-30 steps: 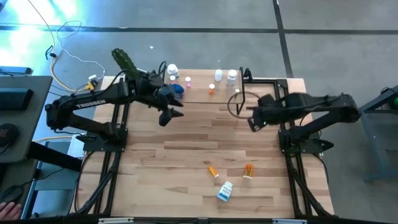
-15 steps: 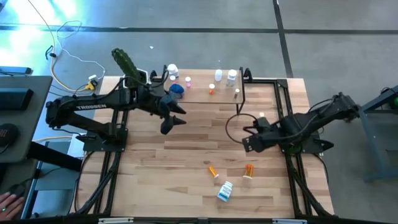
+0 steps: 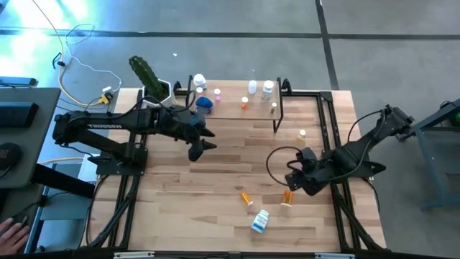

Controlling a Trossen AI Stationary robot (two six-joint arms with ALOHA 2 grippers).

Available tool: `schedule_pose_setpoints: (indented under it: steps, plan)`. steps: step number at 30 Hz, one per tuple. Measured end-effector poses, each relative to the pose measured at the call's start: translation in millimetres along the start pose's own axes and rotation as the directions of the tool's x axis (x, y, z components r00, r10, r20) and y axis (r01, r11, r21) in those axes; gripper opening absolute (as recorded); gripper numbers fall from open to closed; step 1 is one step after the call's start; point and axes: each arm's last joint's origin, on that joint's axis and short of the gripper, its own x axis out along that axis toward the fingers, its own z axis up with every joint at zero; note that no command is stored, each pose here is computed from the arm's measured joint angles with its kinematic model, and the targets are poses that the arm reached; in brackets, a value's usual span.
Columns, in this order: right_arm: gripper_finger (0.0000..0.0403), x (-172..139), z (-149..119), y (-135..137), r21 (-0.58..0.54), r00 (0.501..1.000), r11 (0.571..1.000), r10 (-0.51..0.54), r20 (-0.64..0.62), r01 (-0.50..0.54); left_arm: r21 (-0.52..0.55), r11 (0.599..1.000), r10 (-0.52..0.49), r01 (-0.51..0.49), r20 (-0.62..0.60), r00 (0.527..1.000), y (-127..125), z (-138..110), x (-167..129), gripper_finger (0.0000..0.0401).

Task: Pick and place medicine bottles onto shelf by color
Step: Put the yellow small pill bottle on the shelf

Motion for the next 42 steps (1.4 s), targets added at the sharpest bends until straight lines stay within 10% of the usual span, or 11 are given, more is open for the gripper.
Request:
schedule_pose_setpoints:
  steps: [12, 23, 42]
  plan:
    - [0.018, 28.7, -30.8, 24.2, -0.218, 0.999, 0.976, 0.026, 0.019, -0.022, -0.079, 0.997, -0.027, 0.025, -0.016, 1.0, -41.6, -17.1, -0.4, 0.0236]
    - [0.0225, 26.6, 4.1, -5.1, -0.222, 0.948, 0.924, -0.283, 0.148, 0.31, -0.063, 0.996, -0.061, 0.059, -0.029, 0.998, -62.2, -27.3, -3.1, 0.0236]
    - [0.0225, -37.3, 83.9, -73.6, 0.135, 0.856, 0.941, -0.339, 0.39, 0.31, 0.054, 0.992, 0.11, -0.112, 0.034, 0.993, -48.5, -22.4, -1.7, 0.0236]
